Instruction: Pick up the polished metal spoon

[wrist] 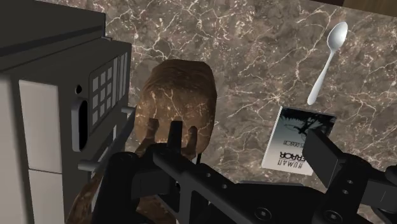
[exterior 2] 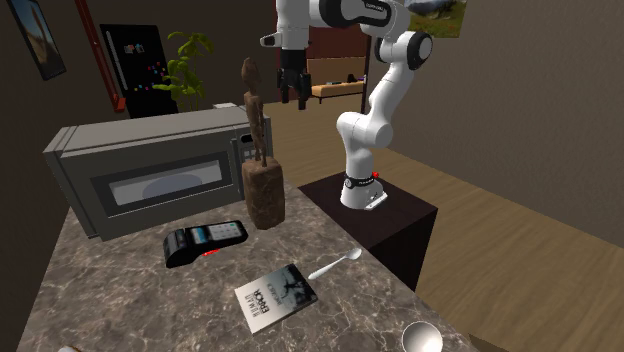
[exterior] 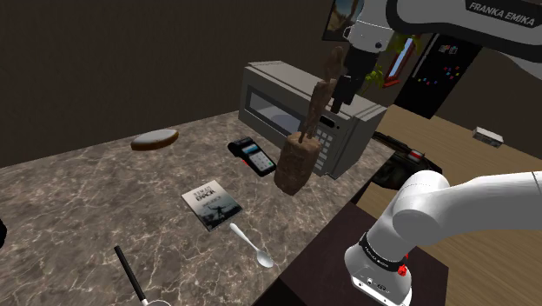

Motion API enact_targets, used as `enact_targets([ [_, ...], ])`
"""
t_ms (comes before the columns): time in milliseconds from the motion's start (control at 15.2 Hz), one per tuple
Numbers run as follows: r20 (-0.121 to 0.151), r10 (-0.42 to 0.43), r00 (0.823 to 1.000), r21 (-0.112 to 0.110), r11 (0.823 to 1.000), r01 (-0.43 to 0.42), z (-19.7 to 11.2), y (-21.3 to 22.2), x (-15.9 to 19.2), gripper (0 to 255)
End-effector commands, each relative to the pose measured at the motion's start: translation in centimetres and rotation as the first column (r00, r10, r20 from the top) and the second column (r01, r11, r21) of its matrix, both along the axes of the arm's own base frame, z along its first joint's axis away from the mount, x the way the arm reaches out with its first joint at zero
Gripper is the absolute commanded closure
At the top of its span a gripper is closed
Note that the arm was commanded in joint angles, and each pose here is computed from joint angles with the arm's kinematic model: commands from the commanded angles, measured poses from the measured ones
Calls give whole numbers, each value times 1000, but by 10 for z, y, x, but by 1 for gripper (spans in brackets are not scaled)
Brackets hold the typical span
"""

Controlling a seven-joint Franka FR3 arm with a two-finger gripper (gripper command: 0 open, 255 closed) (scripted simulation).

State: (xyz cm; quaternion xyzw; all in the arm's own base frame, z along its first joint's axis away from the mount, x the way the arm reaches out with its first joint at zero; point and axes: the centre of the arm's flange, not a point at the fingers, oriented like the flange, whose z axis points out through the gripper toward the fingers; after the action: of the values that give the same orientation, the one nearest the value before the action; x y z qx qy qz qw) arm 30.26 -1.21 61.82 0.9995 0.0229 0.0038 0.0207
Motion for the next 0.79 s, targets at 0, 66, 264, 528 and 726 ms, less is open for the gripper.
enact_targets([
  [0, 0, 0, 1000, 0, 1000, 0, 0, 0, 0, 0],
  [66, -4, -2, 1000, 5, 1000, 2, -11, 6, 2, 0],
  [264, -17, -9, 1000, 21, 1000, 10, -46, 22, 8, 0],
  [528, -34, -18, 999, 42, 999, 20, -91, 46, 16, 0],
  [726, -47, -25, 999, 58, 998, 27, -125, 64, 21, 0],
])
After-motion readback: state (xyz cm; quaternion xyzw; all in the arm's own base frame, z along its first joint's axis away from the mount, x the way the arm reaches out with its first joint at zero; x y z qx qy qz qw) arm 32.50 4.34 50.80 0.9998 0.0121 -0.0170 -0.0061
